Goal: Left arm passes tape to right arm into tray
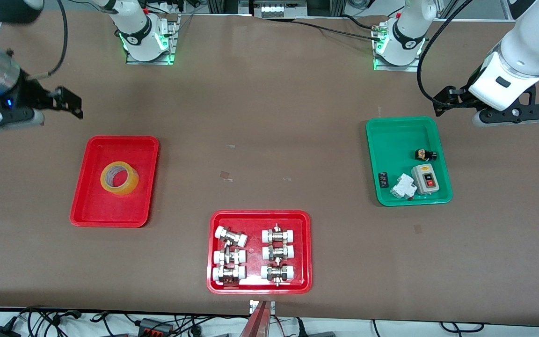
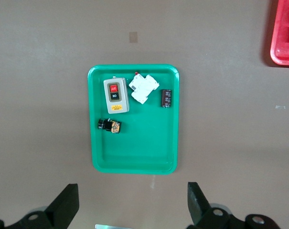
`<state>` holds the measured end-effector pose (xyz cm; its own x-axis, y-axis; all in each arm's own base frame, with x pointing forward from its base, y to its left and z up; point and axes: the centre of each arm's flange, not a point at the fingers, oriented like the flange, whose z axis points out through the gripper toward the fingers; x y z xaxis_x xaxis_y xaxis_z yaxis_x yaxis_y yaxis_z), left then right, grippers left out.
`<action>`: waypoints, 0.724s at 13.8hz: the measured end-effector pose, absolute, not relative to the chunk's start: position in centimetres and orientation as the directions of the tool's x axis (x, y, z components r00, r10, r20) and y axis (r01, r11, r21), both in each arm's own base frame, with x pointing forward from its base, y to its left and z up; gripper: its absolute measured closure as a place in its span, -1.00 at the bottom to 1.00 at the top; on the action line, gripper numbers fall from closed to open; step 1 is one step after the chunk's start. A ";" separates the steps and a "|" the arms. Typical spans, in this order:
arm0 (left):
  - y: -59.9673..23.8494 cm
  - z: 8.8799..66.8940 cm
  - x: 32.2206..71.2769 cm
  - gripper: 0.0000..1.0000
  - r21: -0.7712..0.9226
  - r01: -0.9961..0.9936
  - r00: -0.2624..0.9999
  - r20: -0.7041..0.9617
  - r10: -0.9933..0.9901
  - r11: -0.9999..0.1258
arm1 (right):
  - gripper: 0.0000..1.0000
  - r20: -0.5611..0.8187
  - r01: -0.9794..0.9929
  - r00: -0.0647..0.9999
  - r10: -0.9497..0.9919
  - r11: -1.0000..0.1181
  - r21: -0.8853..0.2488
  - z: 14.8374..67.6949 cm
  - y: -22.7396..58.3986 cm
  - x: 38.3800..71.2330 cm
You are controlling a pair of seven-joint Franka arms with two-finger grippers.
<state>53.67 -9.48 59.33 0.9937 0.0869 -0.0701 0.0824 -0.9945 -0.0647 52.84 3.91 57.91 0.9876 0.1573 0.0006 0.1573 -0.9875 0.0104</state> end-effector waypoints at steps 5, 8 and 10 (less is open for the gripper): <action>-9.6 59.4 53.7 -1.00 -0.061 0.080 0.994 -0.065 0.084 -0.995 | -1.00 0.043 0.116 0.992 0.117 -0.993 0.022 59.7 3.1 54.1; -9.6 59.4 53.7 -1.00 -0.060 0.080 0.994 -0.065 0.084 -0.995 | -1.00 0.051 0.077 0.996 0.078 -0.997 0.022 59.8 2.8 55.7; -9.7 59.4 53.7 -1.00 -0.058 0.079 0.994 -0.065 0.083 -0.995 | -1.00 0.048 0.017 0.999 0.018 -1.000 0.020 59.3 2.6 56.5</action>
<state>53.71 -9.70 59.38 0.9945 0.0826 -0.0651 0.0789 -0.9952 -0.0583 56.47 2.61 59.34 0.9987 0.0184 0.0477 0.0175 -0.9996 0.0204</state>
